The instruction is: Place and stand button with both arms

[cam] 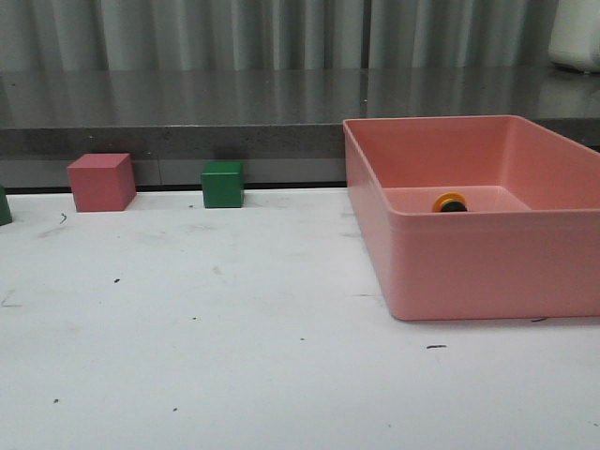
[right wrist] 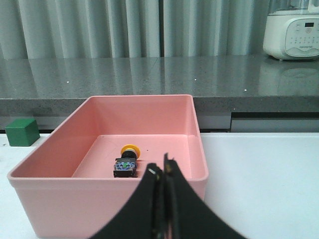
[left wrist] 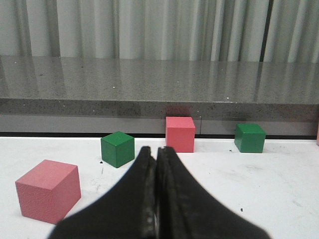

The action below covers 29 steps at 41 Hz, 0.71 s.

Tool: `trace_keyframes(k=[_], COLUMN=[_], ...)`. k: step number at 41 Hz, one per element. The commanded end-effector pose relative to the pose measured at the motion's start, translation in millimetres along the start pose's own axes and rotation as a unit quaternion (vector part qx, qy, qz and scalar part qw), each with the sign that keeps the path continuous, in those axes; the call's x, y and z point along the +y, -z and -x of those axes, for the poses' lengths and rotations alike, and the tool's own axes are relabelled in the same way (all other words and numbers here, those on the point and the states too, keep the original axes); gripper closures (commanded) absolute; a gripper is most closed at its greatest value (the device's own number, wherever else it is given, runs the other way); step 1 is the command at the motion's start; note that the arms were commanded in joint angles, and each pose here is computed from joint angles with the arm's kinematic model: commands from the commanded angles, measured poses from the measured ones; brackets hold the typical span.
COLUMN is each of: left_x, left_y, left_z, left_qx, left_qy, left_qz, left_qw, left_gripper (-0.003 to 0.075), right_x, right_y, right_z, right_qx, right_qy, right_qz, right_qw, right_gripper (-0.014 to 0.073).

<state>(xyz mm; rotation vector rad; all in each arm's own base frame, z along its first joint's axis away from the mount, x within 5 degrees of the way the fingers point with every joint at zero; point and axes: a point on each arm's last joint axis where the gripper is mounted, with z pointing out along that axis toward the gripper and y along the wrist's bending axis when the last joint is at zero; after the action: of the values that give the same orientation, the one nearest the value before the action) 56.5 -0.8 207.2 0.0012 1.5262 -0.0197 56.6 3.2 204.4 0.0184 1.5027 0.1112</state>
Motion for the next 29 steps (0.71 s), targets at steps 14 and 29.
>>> trace_keyframes(k=[14,29], left_x=[0.5,1.0], left_y=[1.5,2.6], left_z=[3.0,11.2], left_qx=[-0.043,-0.082], left_qy=[0.007,0.010], left_qz=[0.002,0.004], left_qw=[0.999,0.997], left_gripper=[0.0740,0.0740], right_x=[0.1,0.2], right_y=[2.1,3.2], right_z=[10.2,17.7], right_qx=[-0.053,-0.092], right_qy=[0.003,0.003], right_qz=[-0.001,0.000], right_qw=[0.999,0.996], right_gripper=[0.0713,0.0713])
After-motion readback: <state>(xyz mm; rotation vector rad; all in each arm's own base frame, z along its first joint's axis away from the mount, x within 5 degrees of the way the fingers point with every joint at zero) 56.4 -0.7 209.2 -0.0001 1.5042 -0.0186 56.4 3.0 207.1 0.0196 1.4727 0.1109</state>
